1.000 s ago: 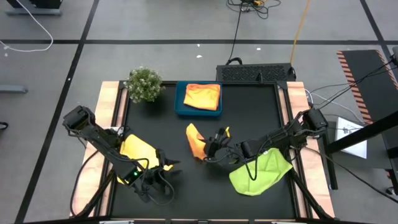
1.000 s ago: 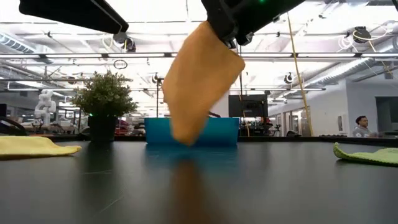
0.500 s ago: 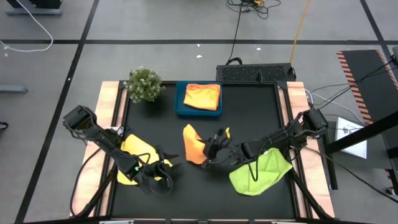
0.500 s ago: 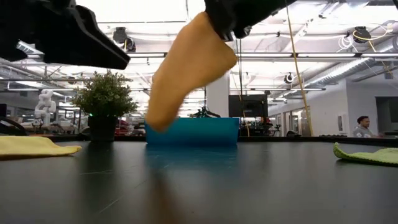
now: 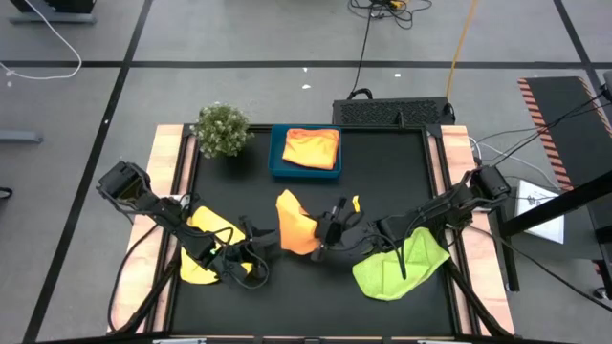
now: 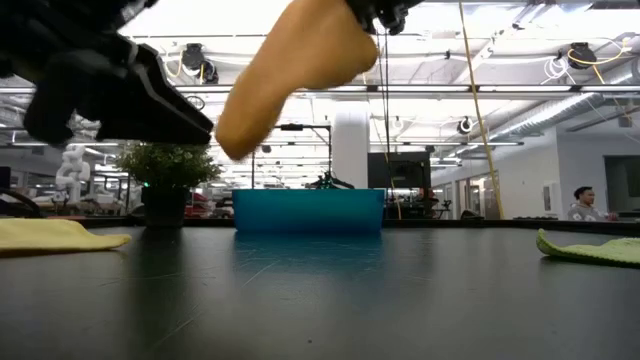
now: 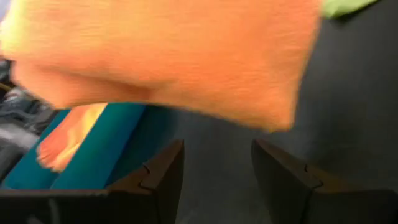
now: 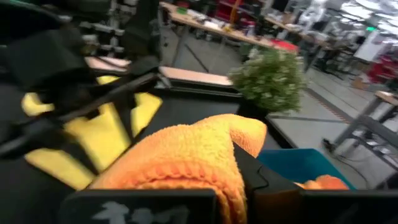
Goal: Fold microfiber towels
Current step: Put the orange microfiber towel into the blue bin
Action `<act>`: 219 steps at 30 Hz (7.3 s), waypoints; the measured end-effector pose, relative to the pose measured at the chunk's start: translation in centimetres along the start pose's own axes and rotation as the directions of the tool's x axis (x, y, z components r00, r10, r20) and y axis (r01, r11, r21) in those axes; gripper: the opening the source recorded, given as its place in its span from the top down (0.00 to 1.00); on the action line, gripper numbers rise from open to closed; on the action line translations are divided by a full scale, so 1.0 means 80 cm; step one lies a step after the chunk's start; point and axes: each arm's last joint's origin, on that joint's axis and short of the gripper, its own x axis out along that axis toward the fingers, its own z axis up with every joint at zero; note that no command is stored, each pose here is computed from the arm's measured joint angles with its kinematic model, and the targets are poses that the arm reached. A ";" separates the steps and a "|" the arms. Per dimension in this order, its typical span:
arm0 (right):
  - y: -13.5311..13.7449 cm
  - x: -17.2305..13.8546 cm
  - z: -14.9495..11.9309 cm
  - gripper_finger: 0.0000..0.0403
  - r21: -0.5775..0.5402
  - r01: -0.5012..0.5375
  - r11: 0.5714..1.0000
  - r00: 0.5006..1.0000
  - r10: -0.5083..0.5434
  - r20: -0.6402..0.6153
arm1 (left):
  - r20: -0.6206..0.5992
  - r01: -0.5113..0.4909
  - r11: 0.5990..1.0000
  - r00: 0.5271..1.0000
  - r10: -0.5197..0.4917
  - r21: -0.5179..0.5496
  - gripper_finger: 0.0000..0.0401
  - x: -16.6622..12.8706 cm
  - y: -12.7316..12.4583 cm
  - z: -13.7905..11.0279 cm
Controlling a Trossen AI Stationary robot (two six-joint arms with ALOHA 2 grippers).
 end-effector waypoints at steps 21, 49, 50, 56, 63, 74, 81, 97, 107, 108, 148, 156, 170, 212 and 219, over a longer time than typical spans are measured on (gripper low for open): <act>-0.033 0.021 -0.002 1.00 0.156 0.254 0.954 0.967 -0.252 -0.037 | 0.137 -0.118 0.982 0.986 0.098 0.148 0.52 0.052 -0.049 0.052; -0.029 0.021 -0.007 1.00 0.173 0.172 0.970 0.985 -0.165 -0.057 | 0.004 -0.581 0.694 0.768 0.641 0.426 0.59 0.127 -0.068 0.099; -0.029 0.021 -0.008 1.00 0.163 0.172 0.971 0.984 -0.164 -0.064 | 0.007 -0.575 0.690 0.771 0.637 0.441 0.63 0.125 -0.070 0.098; -0.027 0.020 -0.019 1.00 0.066 0.117 0.991 0.986 -0.108 -0.126 | 0.046 -0.530 0.674 0.802 0.595 0.516 0.96 0.100 -0.093 0.093; -0.017 0.011 -0.031 1.00 -0.024 0.034 0.999 0.979 -0.038 -0.202 | 0.094 -0.509 0.703 0.837 0.539 0.496 0.99 0.051 -0.094 0.105; -0.015 0.010 -0.030 1.00 -0.132 0.006 0.991 0.981 -0.031 -0.194 | 0.028 -0.348 0.933 0.938 0.347 0.089 0.99 -0.026 0.043 0.080; -0.041 0.031 -0.036 1.00 -0.154 0.044 0.987 0.970 -0.079 -0.231 | 0.000 -0.290 0.957 0.957 0.290 0.005 1.00 -0.004 0.110 0.063; -0.115 0.072 -0.055 1.00 -0.309 0.233 0.922 0.887 -0.332 -0.322 | 0.021 -0.286 0.958 0.958 0.286 -0.014 1.00 0.073 0.231 0.057; -0.134 0.080 -0.060 1.00 -0.429 0.233 0.873 0.855 -0.394 -0.338 | 0.023 -0.252 0.962 0.967 0.255 -0.103 1.00 0.092 0.281 0.038; -0.137 0.081 -0.061 1.00 -0.443 0.229 0.867 0.852 -0.399 -0.340 | 0.026 -0.249 0.962 0.967 0.253 -0.108 1.00 0.093 0.286 0.037; -0.274 0.044 -0.055 1.00 -0.045 -0.123 0.991 0.843 0.080 -0.532 | 0.117 -0.050 0.948 0.989 0.091 -0.313 1.00 0.169 0.339 -0.024; -0.273 0.066 -0.082 1.00 -0.044 -0.165 0.985 0.799 0.107 -0.592 | 0.085 -0.108 0.942 0.986 0.142 -0.319 1.00 0.183 0.336 -0.036; -0.280 0.069 -0.082 1.00 -0.066 -0.210 0.975 0.814 0.137 -0.564 | 0.021 -0.119 0.944 0.991 0.132 -0.309 1.00 0.199 0.328 -0.055; -0.278 0.136 -0.150 1.00 -0.170 -0.238 0.956 0.817 0.102 -0.568 | -0.122 -0.196 0.943 0.978 0.168 -0.271 0.81 0.195 0.309 -0.076; -0.288 0.152 -0.158 0.98 -0.237 -0.140 0.961 0.855 -0.004 -0.519 | -0.113 -0.189 0.944 0.980 0.164 -0.271 0.81 0.195 0.308 -0.074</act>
